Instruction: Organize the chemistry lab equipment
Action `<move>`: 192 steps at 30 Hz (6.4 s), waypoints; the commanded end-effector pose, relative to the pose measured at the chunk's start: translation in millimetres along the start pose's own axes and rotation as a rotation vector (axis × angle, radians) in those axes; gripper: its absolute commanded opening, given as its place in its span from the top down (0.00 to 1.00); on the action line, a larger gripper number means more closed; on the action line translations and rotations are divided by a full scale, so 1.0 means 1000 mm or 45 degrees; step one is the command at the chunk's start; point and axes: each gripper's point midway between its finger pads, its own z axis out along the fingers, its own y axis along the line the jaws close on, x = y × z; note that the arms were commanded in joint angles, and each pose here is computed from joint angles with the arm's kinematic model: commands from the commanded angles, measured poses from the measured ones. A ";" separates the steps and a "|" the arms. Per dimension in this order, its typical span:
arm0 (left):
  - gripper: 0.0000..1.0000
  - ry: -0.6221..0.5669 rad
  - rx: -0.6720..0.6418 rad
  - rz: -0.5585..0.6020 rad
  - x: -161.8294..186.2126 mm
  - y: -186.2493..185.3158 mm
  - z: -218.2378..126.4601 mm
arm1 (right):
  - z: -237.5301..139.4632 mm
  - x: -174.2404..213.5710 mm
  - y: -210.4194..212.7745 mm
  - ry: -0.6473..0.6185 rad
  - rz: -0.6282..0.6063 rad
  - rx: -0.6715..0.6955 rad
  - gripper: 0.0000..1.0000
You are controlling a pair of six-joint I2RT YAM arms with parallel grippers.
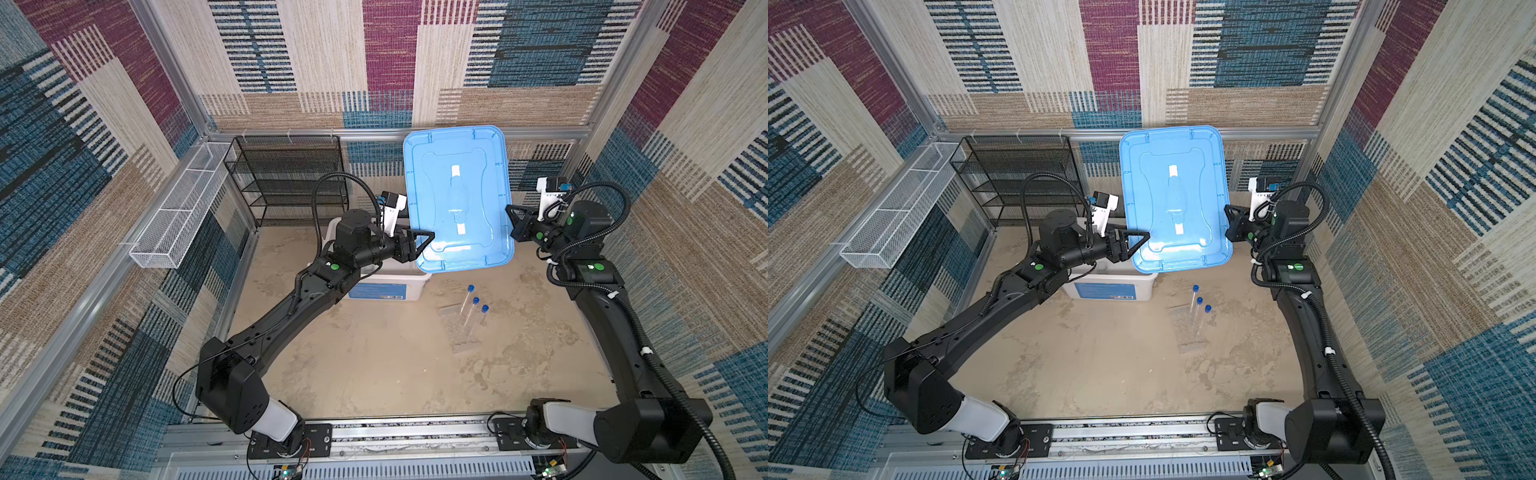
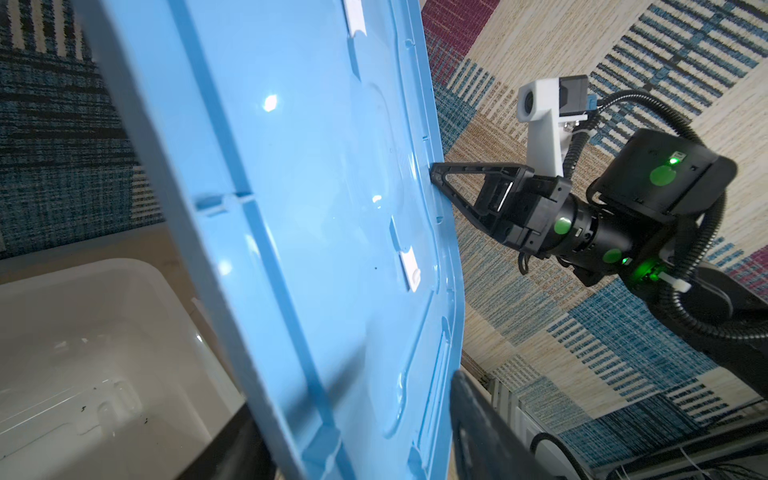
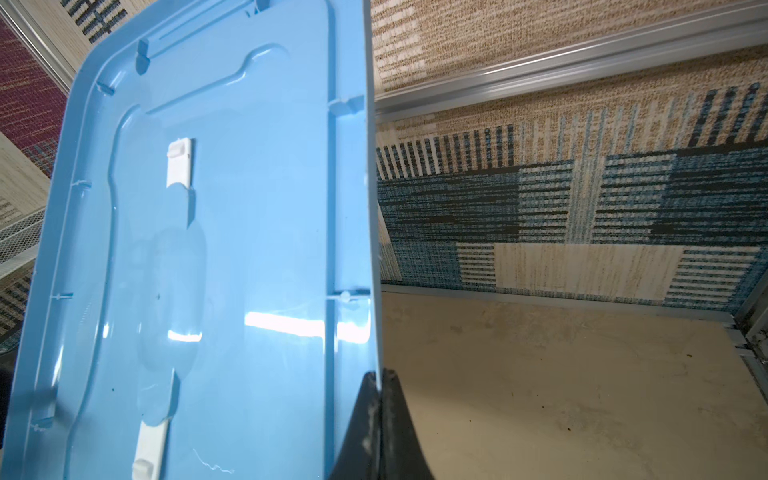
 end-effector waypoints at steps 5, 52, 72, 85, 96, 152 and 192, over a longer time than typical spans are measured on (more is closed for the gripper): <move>0.47 -0.077 0.034 -0.073 -0.014 -0.003 -0.004 | 0.008 -0.004 0.000 -0.050 -0.002 0.013 1.00; 0.96 -0.063 -0.972 0.544 -0.057 0.089 -0.116 | 0.041 -0.031 0.044 0.018 0.221 -0.251 0.19; 0.94 0.302 -1.350 1.213 -0.035 0.112 -0.136 | 0.098 -0.056 0.152 0.166 0.261 -0.616 0.01; 0.93 0.329 -1.282 1.314 0.002 0.097 -0.105 | 0.119 0.003 0.131 0.385 0.329 -0.513 0.05; 0.80 0.371 -1.224 1.330 0.032 0.092 -0.091 | 0.116 0.059 0.121 0.508 0.387 -0.517 0.10; 0.53 0.478 -1.181 0.870 0.135 0.122 -0.078 | 0.148 0.177 0.062 0.681 0.235 -0.050 0.42; 0.55 0.279 -1.071 0.473 0.091 0.100 -0.113 | 0.141 0.182 0.079 0.644 0.199 -0.133 0.49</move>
